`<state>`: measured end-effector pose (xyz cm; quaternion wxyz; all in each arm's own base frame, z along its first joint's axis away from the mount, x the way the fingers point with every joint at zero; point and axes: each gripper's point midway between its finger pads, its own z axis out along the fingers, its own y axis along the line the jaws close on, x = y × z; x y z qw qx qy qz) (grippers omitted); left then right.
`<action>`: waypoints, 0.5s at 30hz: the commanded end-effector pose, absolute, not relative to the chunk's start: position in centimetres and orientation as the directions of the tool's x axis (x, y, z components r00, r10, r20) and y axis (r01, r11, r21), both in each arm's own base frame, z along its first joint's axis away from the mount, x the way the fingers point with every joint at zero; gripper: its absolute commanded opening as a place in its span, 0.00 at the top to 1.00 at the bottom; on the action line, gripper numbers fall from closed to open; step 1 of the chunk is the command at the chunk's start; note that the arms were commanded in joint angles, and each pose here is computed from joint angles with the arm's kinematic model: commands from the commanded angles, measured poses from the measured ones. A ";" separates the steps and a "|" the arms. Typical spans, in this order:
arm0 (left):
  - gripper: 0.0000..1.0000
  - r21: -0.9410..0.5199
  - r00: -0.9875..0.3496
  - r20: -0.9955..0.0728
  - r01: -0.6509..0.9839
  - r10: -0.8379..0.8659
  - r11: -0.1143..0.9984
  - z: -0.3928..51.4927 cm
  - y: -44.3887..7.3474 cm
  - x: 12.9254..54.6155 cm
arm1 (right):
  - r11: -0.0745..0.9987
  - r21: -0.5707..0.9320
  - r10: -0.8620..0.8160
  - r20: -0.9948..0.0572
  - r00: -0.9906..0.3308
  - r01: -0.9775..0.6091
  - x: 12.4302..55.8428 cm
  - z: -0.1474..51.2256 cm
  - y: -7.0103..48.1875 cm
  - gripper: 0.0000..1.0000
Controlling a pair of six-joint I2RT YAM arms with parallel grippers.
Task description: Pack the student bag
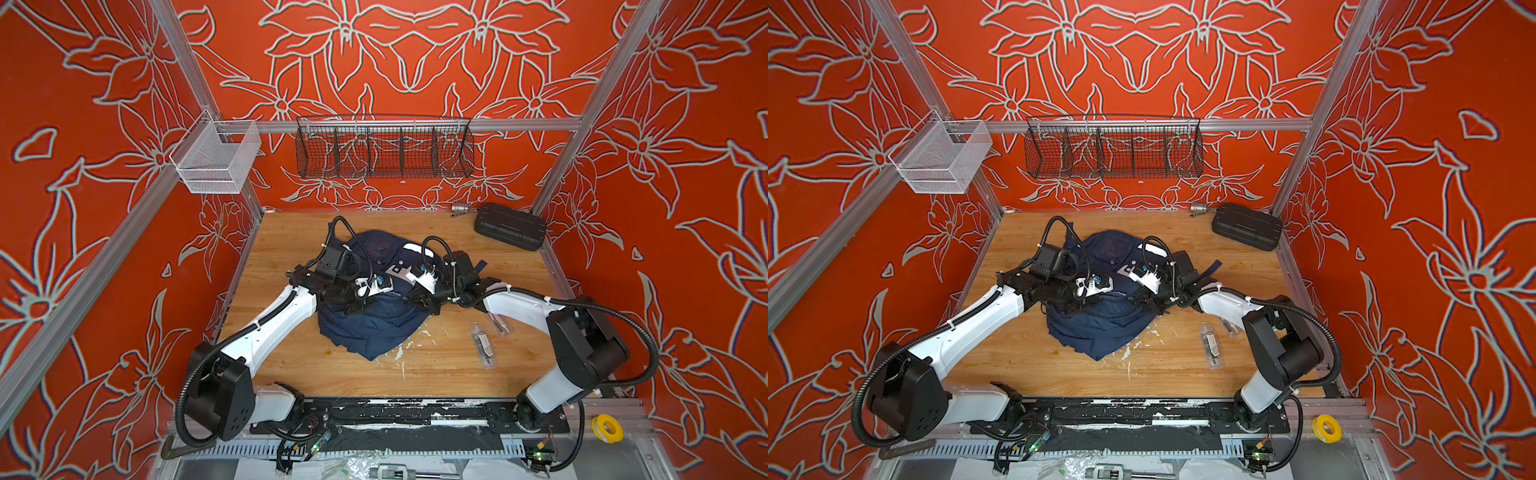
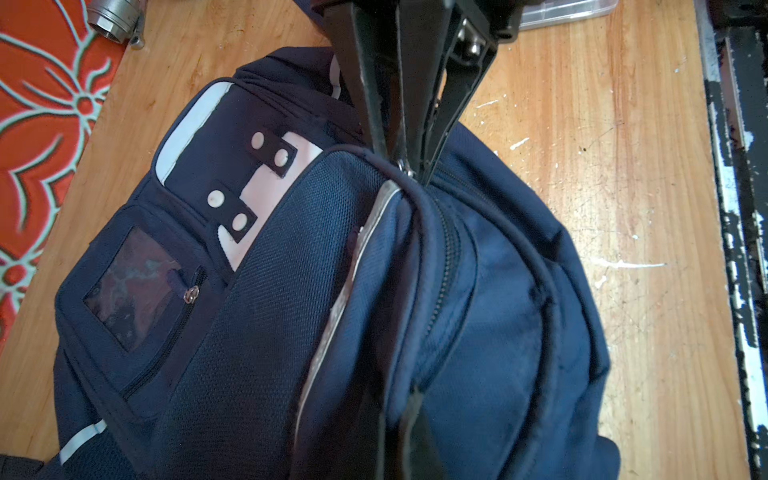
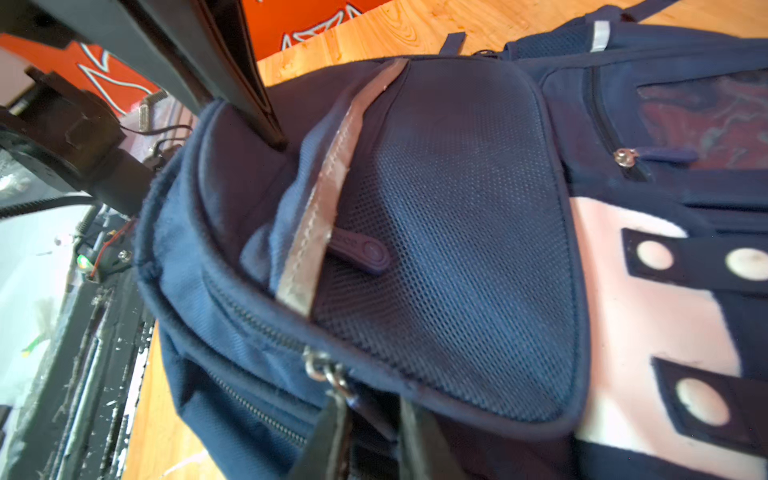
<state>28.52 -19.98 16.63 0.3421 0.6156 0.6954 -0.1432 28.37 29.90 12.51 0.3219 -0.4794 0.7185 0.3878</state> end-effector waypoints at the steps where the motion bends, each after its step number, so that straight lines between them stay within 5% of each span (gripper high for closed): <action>1: 1.00 0.288 0.086 -0.727 0.939 0.681 0.189 20.0 -21.5 29.1 | 0.205 0.263 -0.433 -0.839 -0.328 -0.943 27.6 12.8 30.5 0.85; 15: 1.00 0.230 0.002 -0.737 0.941 0.675 0.249 19.4 -21.5 29.4 | 0.284 0.190 -0.424 -0.854 -0.301 -0.940 27.4 13.9 29.7 0.91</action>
